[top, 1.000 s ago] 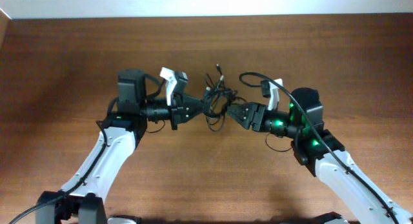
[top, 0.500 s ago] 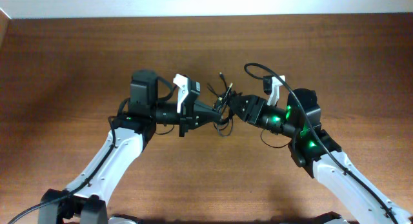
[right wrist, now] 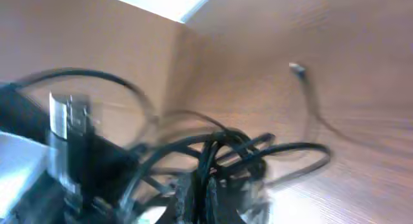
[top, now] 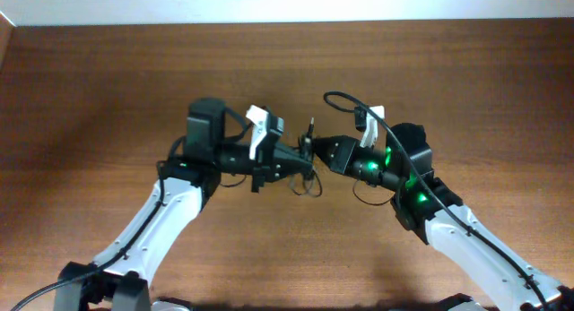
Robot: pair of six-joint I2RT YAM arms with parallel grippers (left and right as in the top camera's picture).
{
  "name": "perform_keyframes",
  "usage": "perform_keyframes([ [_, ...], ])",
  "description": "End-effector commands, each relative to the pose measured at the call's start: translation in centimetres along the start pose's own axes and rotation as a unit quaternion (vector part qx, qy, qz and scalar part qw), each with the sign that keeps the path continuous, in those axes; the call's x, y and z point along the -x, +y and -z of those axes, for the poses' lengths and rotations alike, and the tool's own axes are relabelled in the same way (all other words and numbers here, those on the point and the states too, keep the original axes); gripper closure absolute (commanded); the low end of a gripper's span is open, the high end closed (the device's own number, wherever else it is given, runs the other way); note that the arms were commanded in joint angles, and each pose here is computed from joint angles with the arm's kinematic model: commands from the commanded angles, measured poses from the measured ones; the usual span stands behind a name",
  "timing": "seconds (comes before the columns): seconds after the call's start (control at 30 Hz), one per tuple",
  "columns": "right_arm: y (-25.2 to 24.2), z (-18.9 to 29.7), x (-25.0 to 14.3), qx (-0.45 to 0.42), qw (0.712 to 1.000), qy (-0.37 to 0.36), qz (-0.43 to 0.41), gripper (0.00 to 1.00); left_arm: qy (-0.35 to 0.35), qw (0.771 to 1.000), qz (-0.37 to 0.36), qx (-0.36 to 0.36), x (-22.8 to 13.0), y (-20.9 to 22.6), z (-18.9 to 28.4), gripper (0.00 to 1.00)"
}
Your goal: Untangle cables
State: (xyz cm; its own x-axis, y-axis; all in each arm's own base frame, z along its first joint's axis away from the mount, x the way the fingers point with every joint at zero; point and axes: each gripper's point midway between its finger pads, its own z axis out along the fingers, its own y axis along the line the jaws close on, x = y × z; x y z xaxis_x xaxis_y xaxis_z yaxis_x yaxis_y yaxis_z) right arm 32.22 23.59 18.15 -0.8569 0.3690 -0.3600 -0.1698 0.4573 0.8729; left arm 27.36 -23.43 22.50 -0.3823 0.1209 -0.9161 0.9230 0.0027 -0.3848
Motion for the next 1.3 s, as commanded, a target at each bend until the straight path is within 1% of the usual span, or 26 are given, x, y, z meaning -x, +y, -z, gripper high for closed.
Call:
perform_keyframes([
  [0.0, -6.2, 1.5, 0.7, -0.115, 0.993, -0.017, -0.031, 0.96, -0.029, 0.998, -0.032, 0.047, 2.0, 1.5, 3.7, 1.00],
  [0.07, -7.8, 2.4, 0.4, -0.139, 0.989, -0.007, -0.043, 0.96, -0.030, 0.992, -0.012, 0.118, 1.6, 4.0, 5.8, 1.00],
  [0.13, -7.9, 3.0, 0.3, -0.137, 0.990, 0.002, -0.042, 0.96, -0.014, 0.977, 0.030, 0.211, 0.2, 7.1, 7.6, 1.00],
  [0.23, -7.6, 3.3, 0.3, -0.136, 0.990, 0.003, -0.033, 0.96, 0.013, 0.954, 0.097, 0.284, -2.1, 9.3, 8.5, 1.00],
  [0.3, -7.4, 3.5, 0.2, -0.135, 0.990, 0.003, -0.032, 0.96, 0.035, 0.931, 0.149, 0.330, -4.1, 10.7, 8.9, 1.00],
  [0.37, -7.4, 3.5, 0.2, -0.134, 0.991, 0.004, -0.032, 0.96, 0.047, 0.899, 0.206, 0.383, -6.1, 12.3, 9.3, 1.00],
  [0.4, -7.4, 3.5, 0.2, -0.134, 0.990, 0.004, -0.032, 0.96, 0.051, 0.877, 0.236, 0.416, -7.2, 13.3, 9.8, 1.00],
  [0.43, -7.4, 3.5, 0.2, -0.135, 0.990, 0.004, -0.032, 0.96, 0.051, 0.851, 0.265, 0.451, -8.2, 14.2, 10.5, 0.96],
  [0.5, -7.6, 3.6, 0.3, -0.138, 0.990, 0.002, -0.033, 0.96, 0.038, 0.761, 0.362, 0.537, -11.5, 15.8, 12.8, 0.95],
  [0.57, -8.2, 4.0, 0.5, -0.149, 0.988, -0.002, -0.041, 0.96, 0.006, 0.673, 0.461, 0.578, -14.4, 16.2, 14.2, 0.81],
  [0.6, -8.4, 4.1, 0.6, -0.150, 0.988, -0.004, -0.043, 0.96, -0.003, 0.661, 0.489, 0.569, -15.0, 16.2, 13.8, 0.79],
  [0.63, -8.4, 4.2, 0.7, -0.149, 0.988, -0.005, -0.044, 0.96, -0.004, 0.671, 0.504, 0.544, -15.1, 16.2, 12.7, 0.80],
  [0.67, -8.4, 4.2, 0.7, -0.148, 0.988, -0.005, -0.045, 0.96, -0.004, 0.697, 0.516, 0.498, -14.8, 16.0, 11.0, 0.87],
  [0.7, -8.4, 4.2, 0.7, -0.148, 0.988, -0.004, -0.045, 0.96, -0.002, 0.732, 0.511, 0.450, -14.0, 15.7, 9.4, 0.91],
  [0.73, -8.5, 4.2, 0.6, -0.151, 0.987, -0.003, -0.047, 0.95, 0.004, 0.791, 0.480, 0.378, -12.5, 15.0, 7.3, 0.92],
  [0.77, -8.7, 4.3, 0.5, -0.157, 0.986, -0.004, -0.048, 0.95, 0.004, 0.851, 0.435, 0.294, -10.5, 13.7, 5.4, 0.84],
  [0.8, -8.9, 4.3, 0.6, -0.161, 0.986, -0.005, -0.049, 0.93, 0.000, 0.888, 0.399, 0.229, -8.9, 12.4, 4.2, 0.65],
  [0.83, -9.0, 4.4, 0.6, -0.165, 0.985, -0.007, -0.050, 0.90, -0.006, 0.904, 0.380, 0.198, -7.9, 11.8, 3.8, 0.01],
  [0.87, -9.1, 4.4, 0.6, -0.167, 0.985, -0.008, -0.050, 0.87, -0.009, 0.905, 0.376, 0.199, -7.7, 11.8, 3.9, 0.01],
  [0.9, -9.1, 4.4, 0.6, -0.168, 0.984, -0.008, -0.051, 0.85, -0.013, 0.903, 0.378, 0.203, -7.5, 12.0, 4.1, 0.01],
  [0.93, -9.2, 4.4, 0.5, -0.169, 0.984, -0.007, -0.051, 0.83, -0.022, 0.895, 0.392, 0.212, -7.4, 12.4, 4.5, 0.01],
  [1.0, -9.3, 4.5, 0.3, -0.172, 0.984, -0.003, -0.055, 0.82, -0.055, 0.851, 0.449, 0.267, -7.1, 13.8, 6.2, 0.01],
  [1.07, -9.4, 4.5, 0.2, -0.174, 0.983, -0.001, -0.057, 0.80, -0.076, 0.821, 0.464, 0.324, -6.9, 14.9, 7.6, 0.01],
  [1.13, -9.6, 4.6, 0.0, -0.177, 0.982, 0.001, -0.060, 0.79, -0.099, 0.773, 0.491, 0.388, -7.3, 15.7, 9.4, 0.01],
  [1.2, -9.7, 4.6, -0.2, -0.180, 0.982, 0.004, -0.063, 0.79, -0.137, 0.695, 0.535, 0.460, -7.7, 15.5, 12.0, 0.01],
  [1.27, -9.7, 4.6, -0.2, -0.180, 0.982, 0.005, -0.064, 0.79, -0.147, 0.660, 0.524, 0.518, -7.8, 14.9, 14.2, 0.01],
])
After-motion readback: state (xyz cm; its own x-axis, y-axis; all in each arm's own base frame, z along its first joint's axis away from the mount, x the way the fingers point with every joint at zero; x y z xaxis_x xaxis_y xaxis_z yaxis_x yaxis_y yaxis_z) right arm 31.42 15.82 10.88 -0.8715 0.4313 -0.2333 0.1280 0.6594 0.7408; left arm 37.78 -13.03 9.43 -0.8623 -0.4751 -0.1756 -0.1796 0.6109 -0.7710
